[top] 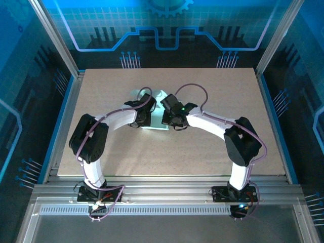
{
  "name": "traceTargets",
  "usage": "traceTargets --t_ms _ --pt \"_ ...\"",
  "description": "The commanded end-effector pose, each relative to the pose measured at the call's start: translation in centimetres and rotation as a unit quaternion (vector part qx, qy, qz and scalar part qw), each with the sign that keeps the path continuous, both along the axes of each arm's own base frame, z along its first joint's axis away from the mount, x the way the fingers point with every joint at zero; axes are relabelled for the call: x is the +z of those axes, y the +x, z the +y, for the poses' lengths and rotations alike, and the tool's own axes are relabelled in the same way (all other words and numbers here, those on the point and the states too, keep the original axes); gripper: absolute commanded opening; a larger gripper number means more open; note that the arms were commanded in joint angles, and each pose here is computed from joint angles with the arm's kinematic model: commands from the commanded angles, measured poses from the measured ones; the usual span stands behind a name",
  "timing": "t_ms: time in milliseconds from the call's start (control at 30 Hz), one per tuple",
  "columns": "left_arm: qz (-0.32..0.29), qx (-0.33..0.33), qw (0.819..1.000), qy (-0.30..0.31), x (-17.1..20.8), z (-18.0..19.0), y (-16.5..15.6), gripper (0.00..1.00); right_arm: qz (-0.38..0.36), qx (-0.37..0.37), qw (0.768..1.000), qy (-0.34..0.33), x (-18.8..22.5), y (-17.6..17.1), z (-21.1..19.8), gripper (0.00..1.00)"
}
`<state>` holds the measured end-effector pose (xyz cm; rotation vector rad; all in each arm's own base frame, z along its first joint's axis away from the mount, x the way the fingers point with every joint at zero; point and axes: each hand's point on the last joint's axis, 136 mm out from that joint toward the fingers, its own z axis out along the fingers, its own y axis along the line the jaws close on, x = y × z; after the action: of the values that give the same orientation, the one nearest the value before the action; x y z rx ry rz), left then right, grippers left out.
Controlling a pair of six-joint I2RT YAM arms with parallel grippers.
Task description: Fold the paper box
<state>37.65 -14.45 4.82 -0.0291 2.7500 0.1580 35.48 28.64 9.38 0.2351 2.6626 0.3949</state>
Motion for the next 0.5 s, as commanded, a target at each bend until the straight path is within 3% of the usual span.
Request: traceTargets --t_ms 0,367,467 --pt "0.035 -0.012 0.998 0.058 -1.3 1.0 -0.6 0.0 0.02 0.008 0.998 0.053 -0.2 -0.1 2.3 0.0" --pt "0.068 -0.022 0.992 0.107 -1.8 1.8 -0.4 0.0 0.045 0.002 0.997 0.067 -2.1 -0.4 2.9 0.0" --pt "0.062 -0.023 0.994 0.085 -1.4 1.2 -0.5 0.11 0.045 0.0 0.997 0.061 -2.3 -0.3 2.5 0.0"
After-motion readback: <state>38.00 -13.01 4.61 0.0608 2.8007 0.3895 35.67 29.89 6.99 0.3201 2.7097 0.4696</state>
